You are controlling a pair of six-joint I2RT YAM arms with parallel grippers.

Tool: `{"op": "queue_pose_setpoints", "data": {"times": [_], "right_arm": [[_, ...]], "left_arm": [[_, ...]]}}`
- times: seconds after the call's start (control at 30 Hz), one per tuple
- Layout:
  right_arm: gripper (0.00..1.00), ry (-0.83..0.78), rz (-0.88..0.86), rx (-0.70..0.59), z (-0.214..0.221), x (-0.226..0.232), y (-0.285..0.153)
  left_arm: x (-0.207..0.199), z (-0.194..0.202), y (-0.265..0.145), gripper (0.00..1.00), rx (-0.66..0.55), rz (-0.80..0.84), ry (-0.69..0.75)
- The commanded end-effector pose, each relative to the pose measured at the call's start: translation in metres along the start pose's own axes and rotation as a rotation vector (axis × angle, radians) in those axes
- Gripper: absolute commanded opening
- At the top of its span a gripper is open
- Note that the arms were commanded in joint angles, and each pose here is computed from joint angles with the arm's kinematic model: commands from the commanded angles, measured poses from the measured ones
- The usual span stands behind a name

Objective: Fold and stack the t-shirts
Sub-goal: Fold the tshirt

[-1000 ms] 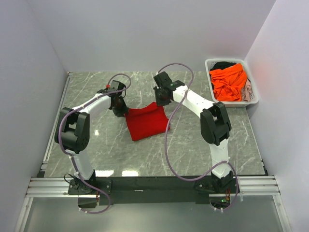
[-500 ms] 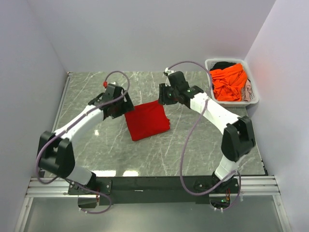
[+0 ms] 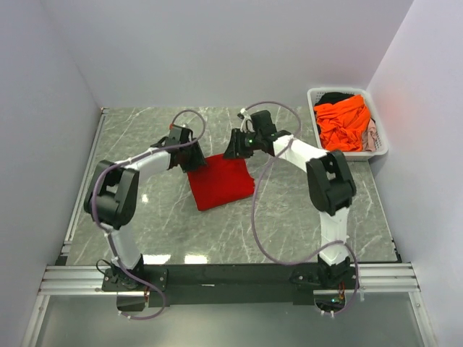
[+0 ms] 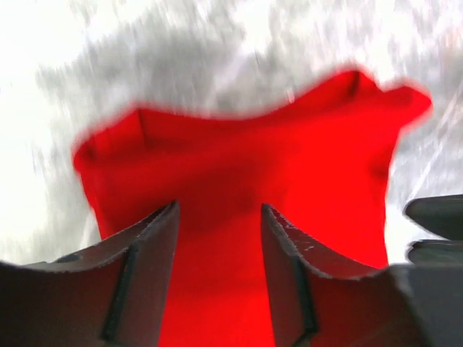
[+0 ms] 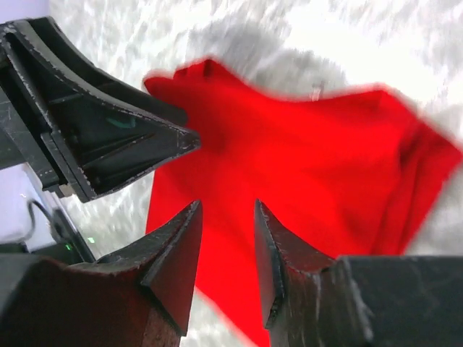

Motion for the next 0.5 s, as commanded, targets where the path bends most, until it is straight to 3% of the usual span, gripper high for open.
{"op": "queue_pose_setpoints", "data": {"times": [0.0,0.23,0.47], "right_arm": [[0.42,0.027,-0.141,-0.08,-0.041,-0.002,0.013],[0.4,0.284,-0.116,-0.053,-0.037,-0.068,0.067],[0.38,0.367,-0.133,-0.074,-0.029,-0.081,0.059]], "left_arm": [[-0.016,-0.043,0.011,0.52,-0.073,0.117,0.013],[0.021,-0.043,0.071,0.51,0.033,0.045,-0.051],[0.031,-0.045,0.073,0.52,0.045,0.038,-0.068]]}}
Point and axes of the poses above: each gripper's point midway between its finger pads, its own y axis out along the fingers, its own x axis along the line the jaws close on, z = x × y, the point moved 5 cm from there along -y, back along the fingers, and after that the axes turned 4 degrees about -y, right-handed, at the moved point
